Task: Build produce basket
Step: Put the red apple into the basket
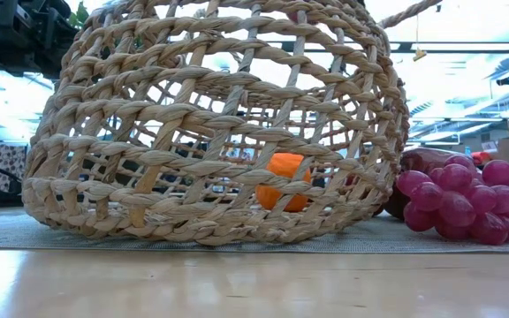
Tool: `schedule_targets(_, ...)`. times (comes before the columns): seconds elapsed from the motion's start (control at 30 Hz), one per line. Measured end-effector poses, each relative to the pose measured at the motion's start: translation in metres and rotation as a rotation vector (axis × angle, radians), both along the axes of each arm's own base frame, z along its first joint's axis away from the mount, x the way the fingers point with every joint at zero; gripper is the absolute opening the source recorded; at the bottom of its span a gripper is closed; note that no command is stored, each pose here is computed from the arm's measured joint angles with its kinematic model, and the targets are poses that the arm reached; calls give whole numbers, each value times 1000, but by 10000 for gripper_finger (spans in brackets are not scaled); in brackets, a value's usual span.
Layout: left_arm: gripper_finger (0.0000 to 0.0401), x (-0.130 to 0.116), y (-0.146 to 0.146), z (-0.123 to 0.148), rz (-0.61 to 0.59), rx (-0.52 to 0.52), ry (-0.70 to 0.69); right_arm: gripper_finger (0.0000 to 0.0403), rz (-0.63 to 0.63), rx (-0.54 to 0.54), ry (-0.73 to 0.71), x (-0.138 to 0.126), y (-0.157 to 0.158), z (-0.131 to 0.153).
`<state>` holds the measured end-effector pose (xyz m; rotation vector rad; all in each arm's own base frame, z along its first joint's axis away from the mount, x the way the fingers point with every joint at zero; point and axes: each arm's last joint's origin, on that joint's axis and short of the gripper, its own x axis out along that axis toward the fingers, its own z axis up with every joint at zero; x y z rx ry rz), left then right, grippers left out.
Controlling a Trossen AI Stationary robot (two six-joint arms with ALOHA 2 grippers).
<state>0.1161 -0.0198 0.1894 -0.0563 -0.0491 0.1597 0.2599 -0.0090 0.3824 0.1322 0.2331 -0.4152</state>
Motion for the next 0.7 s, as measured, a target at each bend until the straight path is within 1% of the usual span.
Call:
schedule_targets(0.07, 150, 0, 0, 0, 0, 0, 0, 327, -14, -39, 24, 7, 12, 7)
schedule_targets(0.17, 152, 0, 0, 0, 0, 0, -1, 327, -21, -102, 57, 22, 31, 10)
schedule_targets(0.23, 152, 0, 0, 0, 0, 0, 0, 327, -3, -143, 80, 32, 43, 10)
schedule_targets(0.37, 148, 0, 0, 0, 0, 0, 0, 327, 54, -174, 138, 50, 63, 11)
schedule_targets(0.47, 148, 0, 0, 0, 0, 0, 0, 327, 120, -211, 206, 58, 75, 12)
schedule_targets(0.6, 152, 0, 0, 0, 0, 0, 0, 327, 282, -255, 291, 66, 90, 11)
schedule_targets(0.7, 153, 0, 0, 0, 0, 0, 0, 327, 346, -363, 356, 69, 99, 8)
